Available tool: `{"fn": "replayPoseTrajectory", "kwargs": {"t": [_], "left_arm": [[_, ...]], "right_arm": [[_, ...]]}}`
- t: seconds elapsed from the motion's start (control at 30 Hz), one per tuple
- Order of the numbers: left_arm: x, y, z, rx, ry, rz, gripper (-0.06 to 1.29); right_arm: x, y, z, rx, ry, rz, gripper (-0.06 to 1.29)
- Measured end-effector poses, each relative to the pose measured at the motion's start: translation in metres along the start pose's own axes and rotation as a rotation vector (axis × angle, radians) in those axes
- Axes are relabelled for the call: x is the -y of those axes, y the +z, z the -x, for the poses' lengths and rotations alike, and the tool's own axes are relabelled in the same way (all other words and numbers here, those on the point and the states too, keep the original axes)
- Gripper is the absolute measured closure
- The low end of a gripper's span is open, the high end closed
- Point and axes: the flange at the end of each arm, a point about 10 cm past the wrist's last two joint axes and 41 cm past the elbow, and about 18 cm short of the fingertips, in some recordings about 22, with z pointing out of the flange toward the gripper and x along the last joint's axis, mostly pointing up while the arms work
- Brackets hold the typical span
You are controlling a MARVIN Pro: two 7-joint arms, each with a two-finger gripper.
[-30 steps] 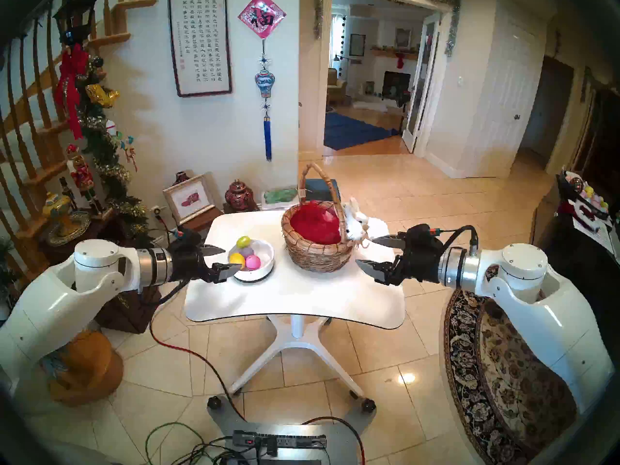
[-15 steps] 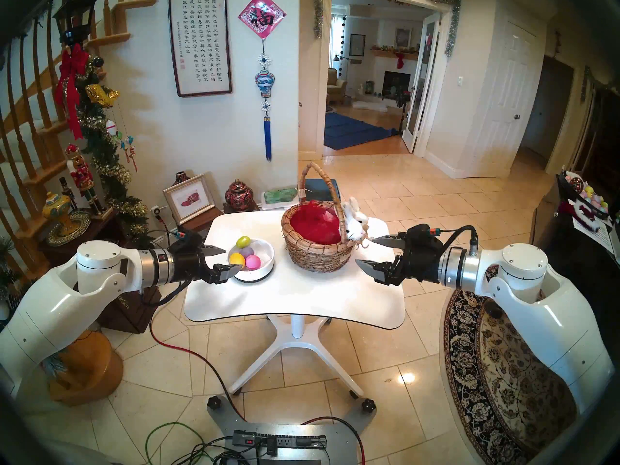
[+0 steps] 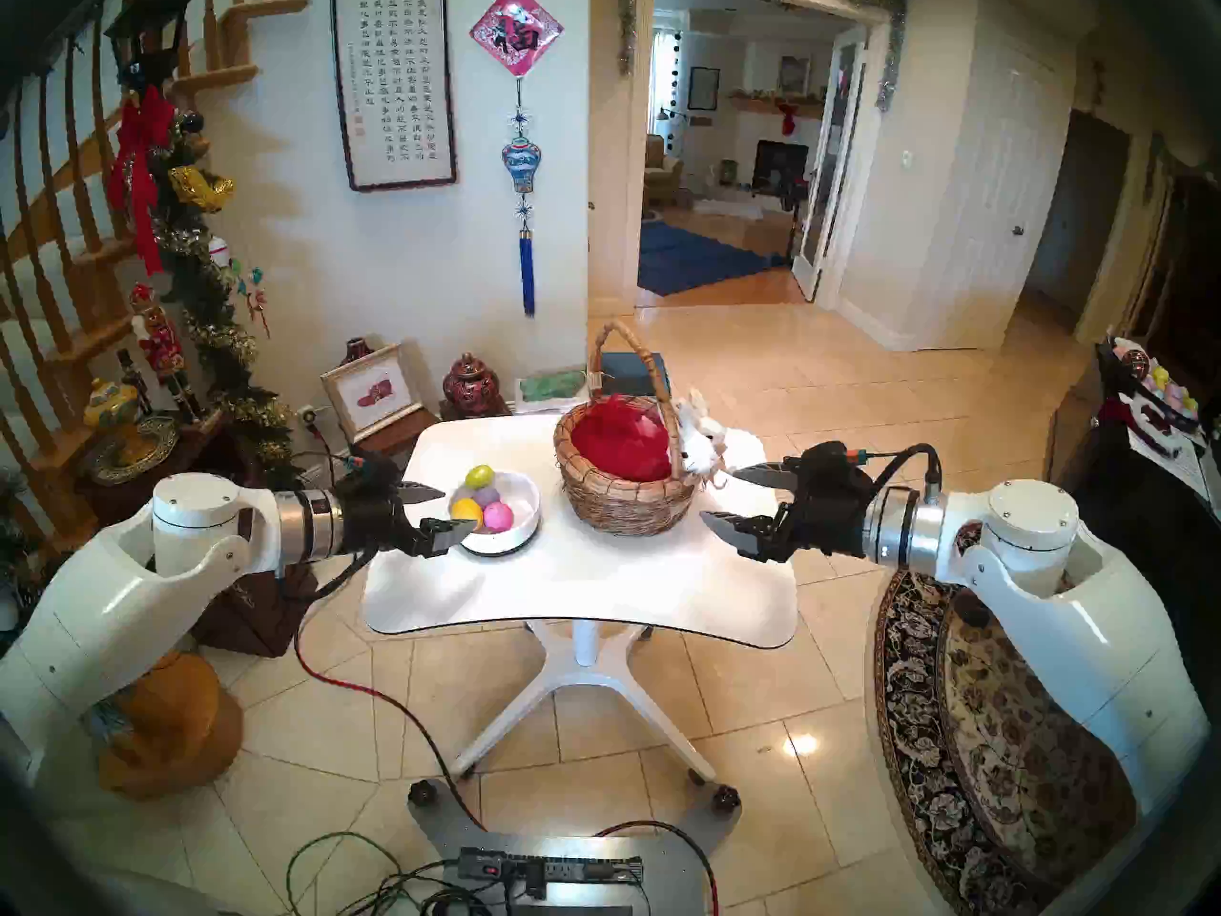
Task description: Put easter egg into basket
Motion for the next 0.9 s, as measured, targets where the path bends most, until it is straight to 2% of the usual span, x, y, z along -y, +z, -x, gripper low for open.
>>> {"fn": "replayPoseTrajectory", "kwargs": {"t": [0.23,0.67,0.9], "left_arm": [[-0.0001,-0.0001,-0.0003,0.007,0.003,0.004,0.0],[0.0062,0.0025,0.0034,0.048,0.026,-0.036,0.0],[0.0047,0.0041,0.0024,0.045,0.024,-0.018,0.0]], "right_arm": [[0.0,0.0,0.0,0.0,0.0,0.0,-0.01],[0.0,0.0,0.0,0.0,0.0,0.0,-0.01],[0.0,0.0,0.0,0.0,0.0,0.0,-0.01]]}}
